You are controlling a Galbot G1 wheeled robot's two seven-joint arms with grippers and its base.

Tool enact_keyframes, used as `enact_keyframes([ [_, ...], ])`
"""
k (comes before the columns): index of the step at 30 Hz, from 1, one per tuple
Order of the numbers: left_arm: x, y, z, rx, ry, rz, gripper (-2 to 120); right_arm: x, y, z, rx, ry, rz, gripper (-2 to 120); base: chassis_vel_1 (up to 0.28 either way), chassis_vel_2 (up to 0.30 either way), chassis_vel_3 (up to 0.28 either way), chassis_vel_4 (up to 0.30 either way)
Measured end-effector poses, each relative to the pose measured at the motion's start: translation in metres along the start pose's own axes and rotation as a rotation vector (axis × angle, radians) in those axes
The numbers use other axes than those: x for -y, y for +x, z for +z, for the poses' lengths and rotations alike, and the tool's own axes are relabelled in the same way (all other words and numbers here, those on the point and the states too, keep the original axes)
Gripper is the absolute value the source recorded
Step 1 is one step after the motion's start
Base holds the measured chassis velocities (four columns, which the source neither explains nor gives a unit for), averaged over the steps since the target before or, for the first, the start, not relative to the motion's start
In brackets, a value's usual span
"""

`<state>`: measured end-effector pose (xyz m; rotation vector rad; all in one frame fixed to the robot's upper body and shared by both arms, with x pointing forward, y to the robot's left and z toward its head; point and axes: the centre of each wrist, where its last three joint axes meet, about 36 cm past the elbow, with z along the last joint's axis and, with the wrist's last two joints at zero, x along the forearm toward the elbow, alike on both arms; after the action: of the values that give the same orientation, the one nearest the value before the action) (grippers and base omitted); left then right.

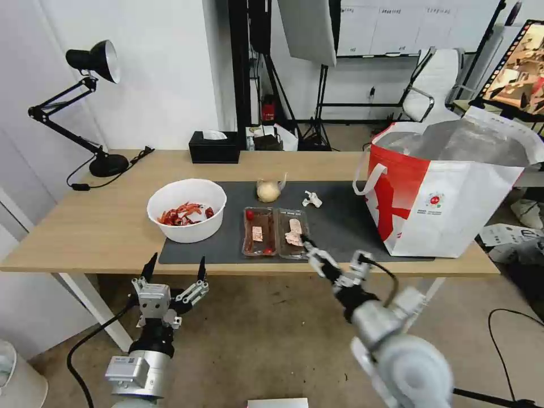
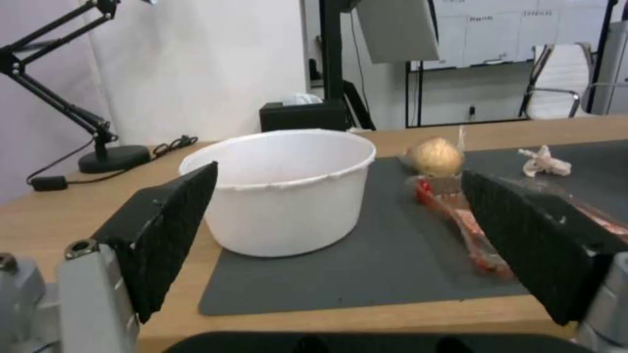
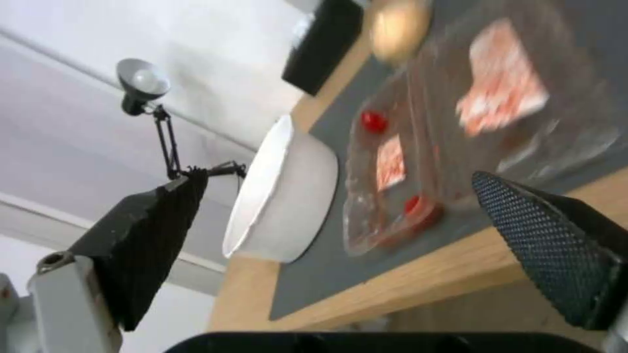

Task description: Pick up the trash from the table and place it into the takeout bag.

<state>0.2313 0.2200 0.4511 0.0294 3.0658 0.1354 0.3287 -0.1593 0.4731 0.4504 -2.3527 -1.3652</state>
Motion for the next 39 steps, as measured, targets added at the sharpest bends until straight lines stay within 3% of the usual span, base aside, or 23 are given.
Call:
enact_keyframes([
  [7,-0.003,0.005,0.004,-0.024,-0.011,-0.016,100,-0.004,-0.046,0.018,-0.067,-0.133,0.077,100,0.0,0.0,0.0,0.0],
  [14,-0.006,0.009,0.005,-0.035,-0.018,-0.031,100,-0.013,-0.065,0.026,-0.081,-0.168,0.112,100,0.0,0.0,0.0,0.0],
  [30,-0.006,0.013,0.005,-0.035,-0.024,-0.024,100,-0.017,-0.059,0.028,-0.032,-0.16,0.218,100,0.0,0.0,0.0,0.0],
  [39,-0.007,0.015,0.006,-0.039,-0.03,-0.019,100,-0.017,-0.063,0.03,-0.028,-0.178,0.219,100,0.0,0.0,0.0,0.0],
])
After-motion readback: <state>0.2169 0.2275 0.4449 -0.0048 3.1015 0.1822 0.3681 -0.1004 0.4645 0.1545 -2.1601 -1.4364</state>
